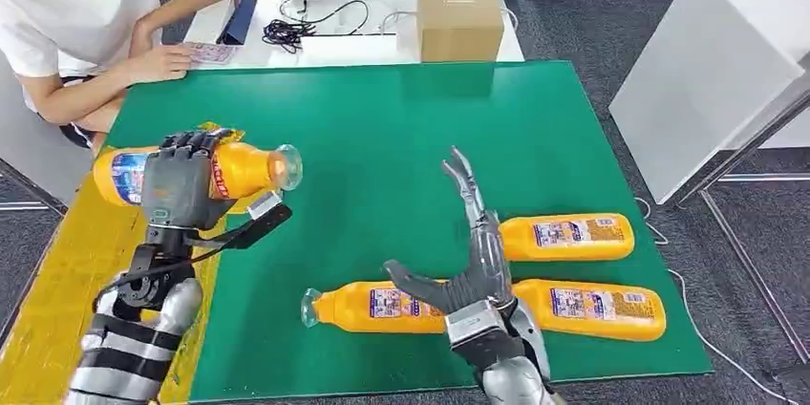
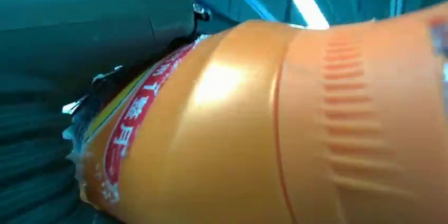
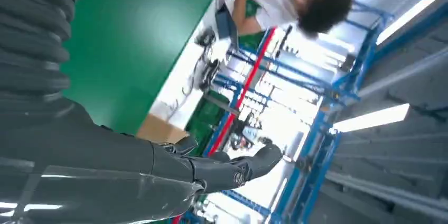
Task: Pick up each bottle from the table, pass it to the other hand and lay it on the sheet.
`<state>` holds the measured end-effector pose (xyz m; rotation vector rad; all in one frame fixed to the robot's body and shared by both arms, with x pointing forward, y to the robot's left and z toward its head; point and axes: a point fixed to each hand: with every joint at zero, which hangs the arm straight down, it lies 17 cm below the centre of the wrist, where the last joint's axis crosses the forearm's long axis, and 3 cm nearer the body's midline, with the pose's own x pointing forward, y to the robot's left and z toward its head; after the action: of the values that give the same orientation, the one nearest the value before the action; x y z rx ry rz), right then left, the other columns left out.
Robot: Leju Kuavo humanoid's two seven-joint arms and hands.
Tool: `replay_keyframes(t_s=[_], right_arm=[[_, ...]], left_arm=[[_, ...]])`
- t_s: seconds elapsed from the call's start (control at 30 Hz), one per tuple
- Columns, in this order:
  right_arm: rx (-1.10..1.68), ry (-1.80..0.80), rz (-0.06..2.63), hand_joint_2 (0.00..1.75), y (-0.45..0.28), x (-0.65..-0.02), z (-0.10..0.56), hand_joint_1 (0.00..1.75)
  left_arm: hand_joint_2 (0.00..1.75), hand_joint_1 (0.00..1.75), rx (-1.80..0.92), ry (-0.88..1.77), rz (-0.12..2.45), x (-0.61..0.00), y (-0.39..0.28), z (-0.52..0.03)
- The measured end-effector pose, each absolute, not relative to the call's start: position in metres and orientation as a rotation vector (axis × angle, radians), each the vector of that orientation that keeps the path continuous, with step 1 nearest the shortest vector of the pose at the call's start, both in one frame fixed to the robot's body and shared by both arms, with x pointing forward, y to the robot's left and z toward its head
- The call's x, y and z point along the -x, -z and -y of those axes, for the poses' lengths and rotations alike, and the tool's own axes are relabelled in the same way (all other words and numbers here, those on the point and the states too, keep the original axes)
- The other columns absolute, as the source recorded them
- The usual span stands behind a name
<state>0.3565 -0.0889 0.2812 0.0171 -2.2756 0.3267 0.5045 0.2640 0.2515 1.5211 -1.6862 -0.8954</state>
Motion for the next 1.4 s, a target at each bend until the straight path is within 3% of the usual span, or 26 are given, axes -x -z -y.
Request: replay_keyframes(t_s=[0.17,0.4,0.43,0.63,1.0,1.23,1.27,1.4], right_arm=[[0.029,-0.340,2.279,1.75,-0.286,-0.360,0.098,0.00],[0.074,-0.352,2.261,1.75,-0.285,-0.365,0.104,0.00],[0.087,-0.366,2.255,1.75,-0.283,-0.366,0.103,0.00],[0.157,-0.566,2.200,1.75,-0.263,-0.369,0.085,0.00],[0.171,-0.672,2.163,1.75,-0.244,-0.370,0.075,0.00],[0.231,-0.949,2.083,1.75,-0.207,-0.366,0.059,0.00],[0.248,-1.022,2.059,1.75,-0.195,-0.365,0.058,0.00],[0.287,-1.230,1.971,1.75,-0.150,-0.356,0.064,0.00]], left_arm=[[1.75,1.75,-1.493,1.057,1.375,-0.543,-0.176,-0.309],[1.75,1.71,-1.320,1.145,1.129,-0.540,-0.073,-0.338],[1.75,0.02,-1.295,1.146,1.110,-0.537,-0.062,-0.340],[1.75,0.00,-1.218,1.105,1.098,-0.536,-0.042,-0.338],[1.75,0.00,-1.139,1.067,1.102,-0.538,-0.032,-0.332],[1.75,0.00,-1.006,0.886,1.326,-0.533,-0.044,-0.309],[0.00,0.00,-0.953,0.821,1.385,-0.532,-0.049,-0.303],[0.00,0.00,-0.592,0.511,1.619,-0.521,-0.077,-0.268]])
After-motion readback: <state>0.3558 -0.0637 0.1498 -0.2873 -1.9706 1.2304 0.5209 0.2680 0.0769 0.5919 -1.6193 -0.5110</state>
